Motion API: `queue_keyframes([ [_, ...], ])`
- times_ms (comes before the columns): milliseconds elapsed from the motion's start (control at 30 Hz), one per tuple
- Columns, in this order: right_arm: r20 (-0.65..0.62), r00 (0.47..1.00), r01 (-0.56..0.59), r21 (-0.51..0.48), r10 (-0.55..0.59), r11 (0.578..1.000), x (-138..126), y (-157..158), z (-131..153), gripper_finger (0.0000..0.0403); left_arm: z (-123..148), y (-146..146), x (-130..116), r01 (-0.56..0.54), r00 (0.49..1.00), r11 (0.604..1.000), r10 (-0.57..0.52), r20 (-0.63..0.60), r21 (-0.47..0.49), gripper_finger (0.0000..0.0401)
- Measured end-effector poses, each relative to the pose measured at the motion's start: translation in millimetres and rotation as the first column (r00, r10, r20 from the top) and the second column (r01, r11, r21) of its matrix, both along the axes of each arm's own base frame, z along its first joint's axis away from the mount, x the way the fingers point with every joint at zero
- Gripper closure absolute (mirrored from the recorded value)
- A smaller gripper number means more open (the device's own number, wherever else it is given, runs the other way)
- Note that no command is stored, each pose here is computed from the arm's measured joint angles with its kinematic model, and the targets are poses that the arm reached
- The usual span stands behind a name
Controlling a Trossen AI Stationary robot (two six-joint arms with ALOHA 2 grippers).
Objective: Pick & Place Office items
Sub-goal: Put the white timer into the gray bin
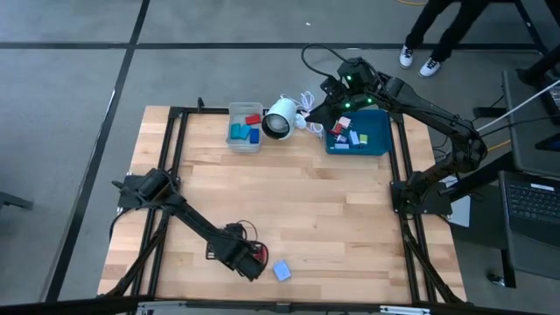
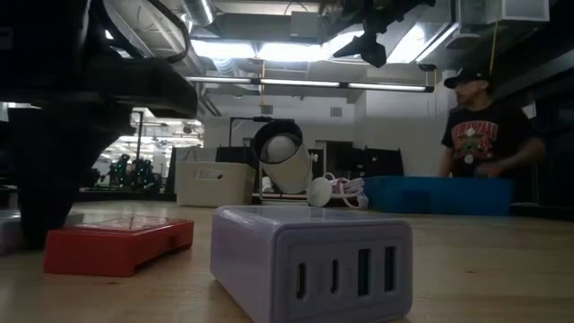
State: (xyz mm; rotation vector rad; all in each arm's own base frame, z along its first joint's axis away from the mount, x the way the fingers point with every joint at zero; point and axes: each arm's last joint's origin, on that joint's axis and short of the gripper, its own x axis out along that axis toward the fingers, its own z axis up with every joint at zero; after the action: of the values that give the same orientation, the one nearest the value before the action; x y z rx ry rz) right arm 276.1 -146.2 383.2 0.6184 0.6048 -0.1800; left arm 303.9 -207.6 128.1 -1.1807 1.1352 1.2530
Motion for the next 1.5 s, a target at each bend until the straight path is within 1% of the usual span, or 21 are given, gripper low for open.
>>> queue_keyframes([
  [33, 0.0, 1.0, 0.0, 0.0, 0.0, 1.0, 0, 0, 0, 0.0178, 0, 0, 0, 0.003, 1.0, 1.0, -0.004, 0.005, 0.005, 0.0246],
  [67, 0.0, 1.0, 0.0, 0.0, 0.0, 1.0, 0, 0, 0, 0.0178, 0, 0, 0, 0.009, 1.0, 1.0, -0.009, 0.009, 0.012, 0.0251],
  [267, 0.0, 1.0, 0.0, 0.0, 0.0, 1.0, 0, 0, 0, 0.0178, 4, 7, 4, 0.065, 0.997, 0.998, -0.065, 0.034, 0.027, 0.0251],
  [333, 0.001, 1.0, 0.0, 0.0, 0.0, 1.0, 0, 0, 0, 0.0178, 13, 13, 8, 0.093, 0.993, 0.995, -0.095, 0.071, 0.032, 0.0251],
  [367, 0.001, 1.0, 0.0, 0.0, 0.0, 1.0, 0, 0, 0, 0.0178, 18, 18, 10, 0.107, 0.989, 0.993, -0.112, 0.094, 0.058, 0.0251],
  [400, 0.001, 1.0, 0.0, -0.001, 0.0, 1.0, 0, 0, 0, 0.0178, 23, 26, 13, 0.116, 0.983, 0.985, -0.131, 0.125, 0.125, 0.0251],
  [433, 0.001, 1.0, 0.0, -0.001, 0.0, 1.0, 0, 0, 0, 0.0178, 31, 37, 16, 0.11, 0.98, 0.979, -0.135, 0.143, 0.172, 0.0251],
  [500, 0.002, 1.0, 0.0, -0.001, 0.0, 1.0, 0, 0, 0, 0.0178, 55, 59, 18, 0.093, 0.971, 0.962, -0.145, 0.192, 0.258, 0.0251],
  [567, 0.002, 1.0, 0.0, -0.001, 0.0, 1.0, 0, 0, 0, 0.0178, 75, 76, 19, 0.112, 0.96, 0.951, -0.179, 0.216, 0.289, 0.0251],
  [633, 0.002, 1.0, 0.0, -0.002, 0.0, 1.0, 0, 0, 0, 0.0178, 91, 101, 20, 0.142, 0.954, 0.932, -0.219, 0.207, 0.332, 0.0251],
  [733, 0.009, 1.0, 0.0, -0.006, 0.0, 1.0, 1, 0, 1, 0.0178, 117, 154, 20, 0.132, 0.955, 0.891, -0.231, 0.184, 0.435, 0.0251],
  [867, 0.014, 1.0, 0.002, -0.012, -0.002, 1.0, 1, -1, 1, 0.0178, 134, 217, 19, 0.215, 0.945, 0.867, -0.301, 0.129, 0.45, 0.0251],
  [1000, 0.014, 1.0, -0.001, -0.016, 0.001, 1.0, 1, -1, 1, 0.0178, 147, 283, 14, 0.23, 0.934, 0.84, -0.332, 0.13, 0.492, 0.0251],
  [1133, 0.012, 1.0, 0.004, -0.024, -0.004, 1.0, 1, -1, 1, 0.0178, 150, 344, 7, 0.243, 0.907, 0.837, -0.375, 0.192, 0.49, 0.0251],
  [1200, 0.012, 1.0, 0.002, -0.032, -0.002, 0.999, 0, -2, 1, 0.0178, 151, 373, -1, 0.224, 0.904, 0.831, -0.373, 0.21, 0.51, 0.0251],
  [1267, 0.012, 1.0, 0.005, -0.036, -0.004, 0.999, -1, -4, 1, 0.0178, 148, 399, -11, 0.219, 0.906, 0.834, -0.366, 0.211, 0.506, 0.0251],
  [1400, 0.019, 1.0, 0.013, -0.04, -0.012, 0.999, -1, -6, 2, 0.0178, 136, 438, -32, 0.235, 0.906, 0.856, -0.364, 0.214, 0.461, 0.0251],
  [1500, 0.029, 1.0, 0.011, -0.041, -0.01, 0.999, -1, -7, 3, 0.0178, 121, 456, -44, 0.252, 0.915, 0.875, -0.355, 0.194, 0.414, 0.0251],
])
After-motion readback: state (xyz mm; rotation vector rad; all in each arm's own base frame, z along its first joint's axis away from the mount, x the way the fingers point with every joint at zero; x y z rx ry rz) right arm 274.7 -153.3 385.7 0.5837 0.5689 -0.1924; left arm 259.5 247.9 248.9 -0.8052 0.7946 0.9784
